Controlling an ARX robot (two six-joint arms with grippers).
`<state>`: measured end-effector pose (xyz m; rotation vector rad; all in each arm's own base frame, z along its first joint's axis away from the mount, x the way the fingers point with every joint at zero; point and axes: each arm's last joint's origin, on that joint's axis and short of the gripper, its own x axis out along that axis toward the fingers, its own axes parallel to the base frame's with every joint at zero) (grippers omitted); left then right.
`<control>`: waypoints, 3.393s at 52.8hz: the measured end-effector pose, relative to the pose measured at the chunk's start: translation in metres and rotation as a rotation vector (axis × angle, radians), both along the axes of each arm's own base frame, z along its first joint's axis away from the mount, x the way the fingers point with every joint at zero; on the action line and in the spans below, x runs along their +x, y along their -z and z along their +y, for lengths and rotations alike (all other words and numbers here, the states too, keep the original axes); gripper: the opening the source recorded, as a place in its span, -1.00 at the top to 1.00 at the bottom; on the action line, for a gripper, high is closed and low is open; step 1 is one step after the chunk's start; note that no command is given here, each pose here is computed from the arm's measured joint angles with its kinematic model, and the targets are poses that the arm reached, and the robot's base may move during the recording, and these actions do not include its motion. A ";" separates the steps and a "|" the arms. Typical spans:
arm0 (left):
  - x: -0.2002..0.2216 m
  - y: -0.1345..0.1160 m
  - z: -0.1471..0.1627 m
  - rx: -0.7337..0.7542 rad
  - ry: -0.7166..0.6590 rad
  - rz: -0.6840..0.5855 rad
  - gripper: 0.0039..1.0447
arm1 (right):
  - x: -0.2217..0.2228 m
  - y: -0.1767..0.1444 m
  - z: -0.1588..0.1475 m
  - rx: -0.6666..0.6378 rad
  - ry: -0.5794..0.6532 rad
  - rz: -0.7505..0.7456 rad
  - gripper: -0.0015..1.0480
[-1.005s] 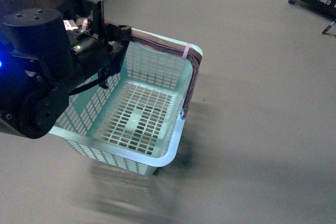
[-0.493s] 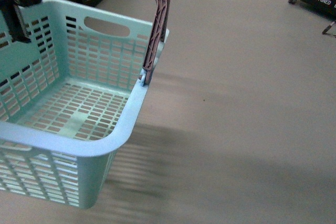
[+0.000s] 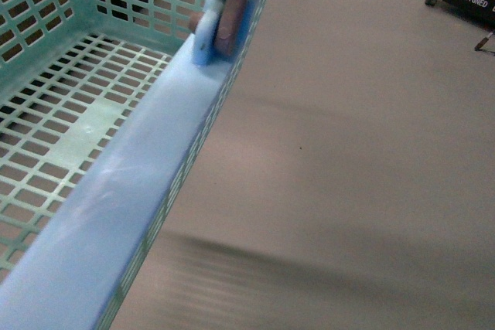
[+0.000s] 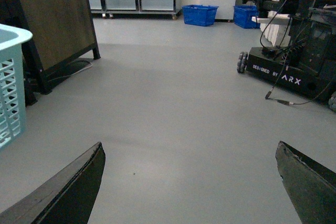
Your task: Pick mango and avocado into basket
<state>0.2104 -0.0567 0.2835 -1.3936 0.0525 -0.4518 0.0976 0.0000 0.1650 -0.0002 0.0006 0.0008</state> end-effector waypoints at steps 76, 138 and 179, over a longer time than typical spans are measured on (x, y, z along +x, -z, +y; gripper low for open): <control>-0.010 0.005 0.006 0.122 -0.046 0.046 0.73 | 0.000 0.000 0.000 0.000 0.000 0.000 -0.85; -0.010 0.004 0.006 0.122 -0.046 0.045 0.73 | 0.000 0.000 0.000 0.000 0.000 0.000 -0.85; -0.010 0.004 0.005 0.121 -0.045 0.043 0.73 | 0.000 0.000 0.000 0.000 0.002 0.000 -0.85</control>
